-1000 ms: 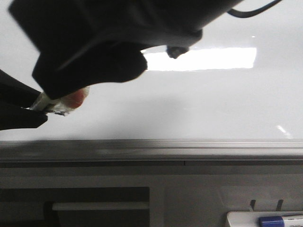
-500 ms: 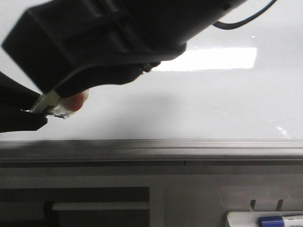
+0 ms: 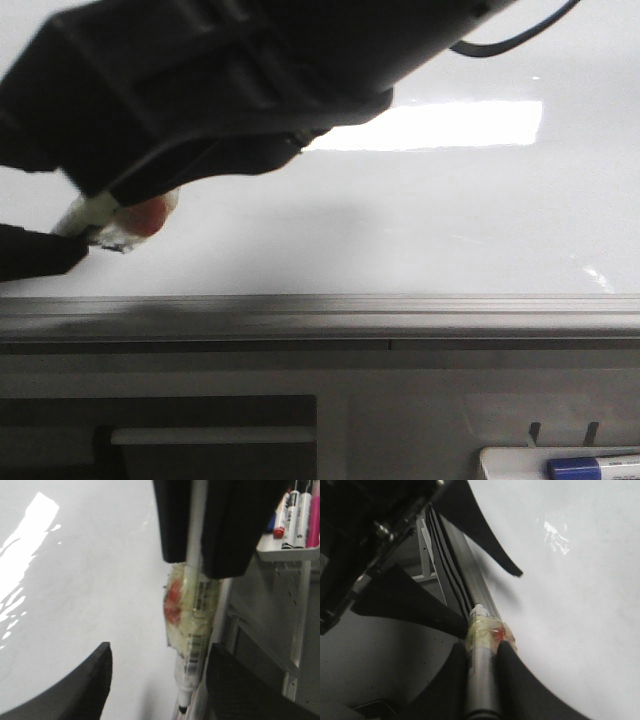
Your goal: Write number 3 on whiteboard
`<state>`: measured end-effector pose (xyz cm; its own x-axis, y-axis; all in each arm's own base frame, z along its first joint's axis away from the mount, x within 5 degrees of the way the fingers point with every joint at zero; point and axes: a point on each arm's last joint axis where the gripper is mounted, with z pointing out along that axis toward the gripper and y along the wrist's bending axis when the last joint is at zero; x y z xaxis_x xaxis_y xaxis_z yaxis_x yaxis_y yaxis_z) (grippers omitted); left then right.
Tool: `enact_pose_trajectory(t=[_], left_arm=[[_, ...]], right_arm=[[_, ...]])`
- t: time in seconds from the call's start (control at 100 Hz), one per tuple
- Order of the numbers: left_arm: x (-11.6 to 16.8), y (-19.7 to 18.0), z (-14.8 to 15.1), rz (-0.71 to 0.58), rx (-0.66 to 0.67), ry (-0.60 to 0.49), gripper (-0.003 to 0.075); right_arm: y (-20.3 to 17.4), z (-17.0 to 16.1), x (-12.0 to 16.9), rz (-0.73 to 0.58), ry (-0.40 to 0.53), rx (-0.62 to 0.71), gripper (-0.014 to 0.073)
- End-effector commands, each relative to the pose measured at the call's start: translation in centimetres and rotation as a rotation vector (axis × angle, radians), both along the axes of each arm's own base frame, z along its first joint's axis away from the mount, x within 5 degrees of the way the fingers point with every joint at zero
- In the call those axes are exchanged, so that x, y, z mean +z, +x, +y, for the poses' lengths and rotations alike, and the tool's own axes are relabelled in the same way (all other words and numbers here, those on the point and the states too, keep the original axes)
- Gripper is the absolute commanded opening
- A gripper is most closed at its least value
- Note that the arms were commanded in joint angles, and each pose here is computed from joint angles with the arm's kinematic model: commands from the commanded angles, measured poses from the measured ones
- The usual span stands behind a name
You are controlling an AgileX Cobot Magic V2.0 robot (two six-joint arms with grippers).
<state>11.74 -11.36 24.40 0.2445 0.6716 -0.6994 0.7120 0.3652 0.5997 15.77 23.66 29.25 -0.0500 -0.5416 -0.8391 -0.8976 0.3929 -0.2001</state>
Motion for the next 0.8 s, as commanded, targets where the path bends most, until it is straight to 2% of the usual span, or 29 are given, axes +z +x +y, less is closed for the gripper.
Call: enact_pose_trajectory(t=[0.0,0.08,0.18,0.31,0.54,0.64,0.79], left_arm=[[2.0,-0.5,0.5,-0.015,0.033,-0.123,0.0447],[3.1,-1.3,1.7,-0.036,0.070,-0.181,0.0436],[4.4,-2.6,3.0,-0.100,0.075,-0.254,0.0407],[5.4,-3.7,4.0,-0.162,0.070,-0.318,0.0323],[5.5,-3.8,4.1,-0.169,0.069,-0.325,0.0132],[5.5,-3.7,4.1,-0.167,0.070,-0.323,0.0100],[5.5,-3.7,4.1,-0.160,0.071,-0.329,0.0100]], right_arm=[[0.5,-1.2,3.6,-0.099,0.129,-0.053,-0.0062],[0.8,-2.8,4.8,-0.118,0.161,-0.099,-0.0062],[1.4,-5.1,5.6,-0.112,0.151,-0.161,-0.0062],[1.8,-6.7,6.5,-0.142,0.176,-0.217,-0.0062],[2.3,-6.5,6.6,-0.162,0.204,-0.239,-0.0062],[2.8,-6.2,6.2,-0.168,0.206,-0.250,-0.0062],[3.5,-5.8,6.4,-0.183,0.215,-0.264,-0.0062]])
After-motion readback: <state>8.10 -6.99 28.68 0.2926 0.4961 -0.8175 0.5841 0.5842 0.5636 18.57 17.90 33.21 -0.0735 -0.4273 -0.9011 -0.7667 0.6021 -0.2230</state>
